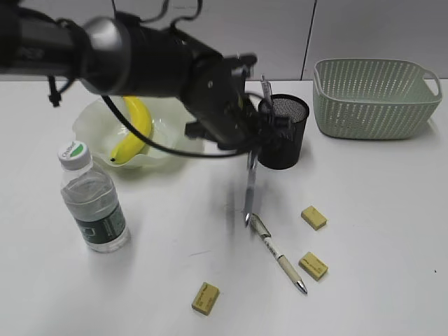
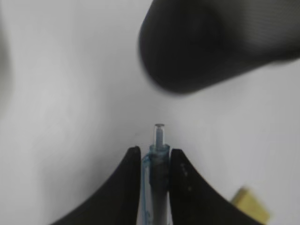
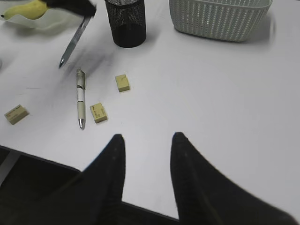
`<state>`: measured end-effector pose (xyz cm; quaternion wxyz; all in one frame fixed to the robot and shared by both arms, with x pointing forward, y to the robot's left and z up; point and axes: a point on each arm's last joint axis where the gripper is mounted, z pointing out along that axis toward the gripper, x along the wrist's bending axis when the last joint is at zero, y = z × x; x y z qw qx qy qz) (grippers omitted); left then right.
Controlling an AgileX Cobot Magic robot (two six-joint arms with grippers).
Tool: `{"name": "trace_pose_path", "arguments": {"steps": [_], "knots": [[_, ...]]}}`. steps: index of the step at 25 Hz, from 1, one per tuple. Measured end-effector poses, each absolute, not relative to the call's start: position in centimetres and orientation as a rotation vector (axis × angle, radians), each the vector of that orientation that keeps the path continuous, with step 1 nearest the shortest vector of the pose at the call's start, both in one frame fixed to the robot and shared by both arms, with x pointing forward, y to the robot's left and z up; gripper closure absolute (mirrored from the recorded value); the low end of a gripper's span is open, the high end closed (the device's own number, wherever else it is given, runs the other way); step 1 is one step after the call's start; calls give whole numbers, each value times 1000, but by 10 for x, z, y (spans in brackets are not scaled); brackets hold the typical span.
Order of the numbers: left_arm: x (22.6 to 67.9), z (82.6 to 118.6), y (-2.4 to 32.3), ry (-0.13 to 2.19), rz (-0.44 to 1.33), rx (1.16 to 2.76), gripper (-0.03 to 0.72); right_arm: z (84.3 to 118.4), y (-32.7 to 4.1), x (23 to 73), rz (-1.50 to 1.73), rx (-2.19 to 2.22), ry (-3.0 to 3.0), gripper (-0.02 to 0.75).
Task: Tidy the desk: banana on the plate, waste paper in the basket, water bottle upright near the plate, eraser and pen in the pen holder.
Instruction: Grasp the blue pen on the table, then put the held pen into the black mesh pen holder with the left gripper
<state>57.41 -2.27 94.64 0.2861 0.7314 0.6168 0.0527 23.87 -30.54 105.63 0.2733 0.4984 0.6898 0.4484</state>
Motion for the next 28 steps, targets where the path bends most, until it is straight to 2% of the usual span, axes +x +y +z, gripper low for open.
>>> {"name": "trace_pose_path", "arguments": {"steps": [5, 8, 11, 13, 17, 21, 23, 26, 28], "knots": [[581, 1050, -34, 1084, 290, 1621, 560, 1056, -305, 239, 1206, 1341, 1856, 462], [582, 1080, -39, 712, 367, 1491, 560, 1056, -305, 239, 1206, 1341, 1856, 462], [590, 1072, -42, 514, 426, 1440, 560, 1056, -305, 239, 1206, 1341, 1856, 462], [599, 1053, -43, 443, 477, 1449, 560, 1056, -305, 239, 1206, 1341, 1856, 462], [616, 1017, -39, 418, 526, 1497, 560, 1056, -305, 239, 1207, 1341, 1856, 462], [627, 997, -34, 446, 532, 1525, 558, 1056, -305, 239, 1207, 1341, 1856, 462], [629, 993, -32, 452, 534, 1531, 518, 1056, -305, 239, 1207, 1341, 1856, 462], [629, 994, -32, 450, 536, 1526, 393, 1056, -305, 239, 1207, 1341, 1856, 462], [629, 994, -32, 449, 536, 1526, 343, 1056, -305, 239, 1207, 1341, 1856, 462]]}}
